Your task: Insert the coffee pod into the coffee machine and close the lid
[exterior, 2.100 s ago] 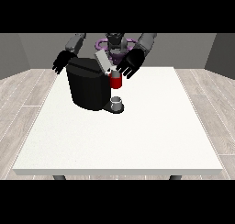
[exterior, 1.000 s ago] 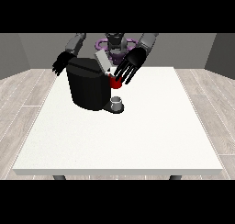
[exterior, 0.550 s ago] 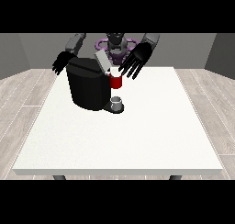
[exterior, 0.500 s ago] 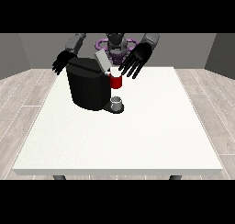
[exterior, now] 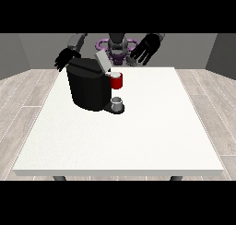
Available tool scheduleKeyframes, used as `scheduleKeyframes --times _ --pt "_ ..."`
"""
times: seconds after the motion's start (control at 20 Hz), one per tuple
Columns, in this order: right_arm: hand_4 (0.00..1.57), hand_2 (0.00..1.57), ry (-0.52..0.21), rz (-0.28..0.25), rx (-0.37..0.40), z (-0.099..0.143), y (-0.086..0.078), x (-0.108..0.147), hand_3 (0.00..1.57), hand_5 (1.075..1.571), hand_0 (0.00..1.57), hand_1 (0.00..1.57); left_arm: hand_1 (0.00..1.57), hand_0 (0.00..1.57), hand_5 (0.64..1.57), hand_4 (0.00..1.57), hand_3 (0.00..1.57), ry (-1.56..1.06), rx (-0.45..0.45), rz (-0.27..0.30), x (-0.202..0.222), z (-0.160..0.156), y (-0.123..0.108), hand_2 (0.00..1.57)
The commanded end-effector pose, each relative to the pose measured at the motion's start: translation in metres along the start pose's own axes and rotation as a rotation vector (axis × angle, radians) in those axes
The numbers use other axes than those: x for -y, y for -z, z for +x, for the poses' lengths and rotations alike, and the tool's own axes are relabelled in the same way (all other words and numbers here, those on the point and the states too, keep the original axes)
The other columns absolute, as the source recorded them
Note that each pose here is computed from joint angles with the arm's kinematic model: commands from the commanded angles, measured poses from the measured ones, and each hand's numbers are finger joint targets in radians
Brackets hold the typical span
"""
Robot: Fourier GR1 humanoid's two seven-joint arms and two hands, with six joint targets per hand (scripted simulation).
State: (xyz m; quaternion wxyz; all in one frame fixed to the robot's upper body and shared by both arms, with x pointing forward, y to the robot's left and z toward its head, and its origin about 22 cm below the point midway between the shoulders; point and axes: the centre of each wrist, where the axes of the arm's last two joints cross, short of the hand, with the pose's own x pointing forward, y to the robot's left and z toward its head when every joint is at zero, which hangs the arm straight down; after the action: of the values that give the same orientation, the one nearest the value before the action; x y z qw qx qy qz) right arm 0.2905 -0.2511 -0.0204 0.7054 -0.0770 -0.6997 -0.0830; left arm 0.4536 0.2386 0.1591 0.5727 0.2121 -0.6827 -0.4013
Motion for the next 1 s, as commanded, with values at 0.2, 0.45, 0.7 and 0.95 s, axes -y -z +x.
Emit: scheduleKeyframes --times 0.2,0.45,0.7,0.95 --pt "0.40 0.00 -0.016 -0.111 -0.122 -0.035 -0.028 0.033 0.00 1.571 0.00 0.00 0.00 0.00 1.571 0.00 0.00 -0.534 0.008 0.028 0.090 -0.045 -0.027 0.00" --pt "0.49 0.00 -0.032 -0.044 -0.104 -0.026 -0.037 0.038 0.00 1.571 0.00 0.00 0.00 0.00 1.571 0.00 0.00 -0.633 -0.086 0.063 0.109 -0.083 -0.059 0.00" --pt "0.35 0.00 -0.076 0.025 -0.078 -0.008 -0.035 0.033 0.00 1.571 0.00 0.00 0.00 0.00 1.571 0.09 0.00 -0.761 -0.182 0.033 0.152 -0.100 -0.087 0.00" --pt "0.00 0.00 -0.089 0.108 0.023 0.035 -0.006 0.038 0.00 1.571 0.00 0.00 0.00 0.00 1.571 0.00 0.00 -0.858 -0.164 0.008 0.155 -0.112 -0.102 0.00"
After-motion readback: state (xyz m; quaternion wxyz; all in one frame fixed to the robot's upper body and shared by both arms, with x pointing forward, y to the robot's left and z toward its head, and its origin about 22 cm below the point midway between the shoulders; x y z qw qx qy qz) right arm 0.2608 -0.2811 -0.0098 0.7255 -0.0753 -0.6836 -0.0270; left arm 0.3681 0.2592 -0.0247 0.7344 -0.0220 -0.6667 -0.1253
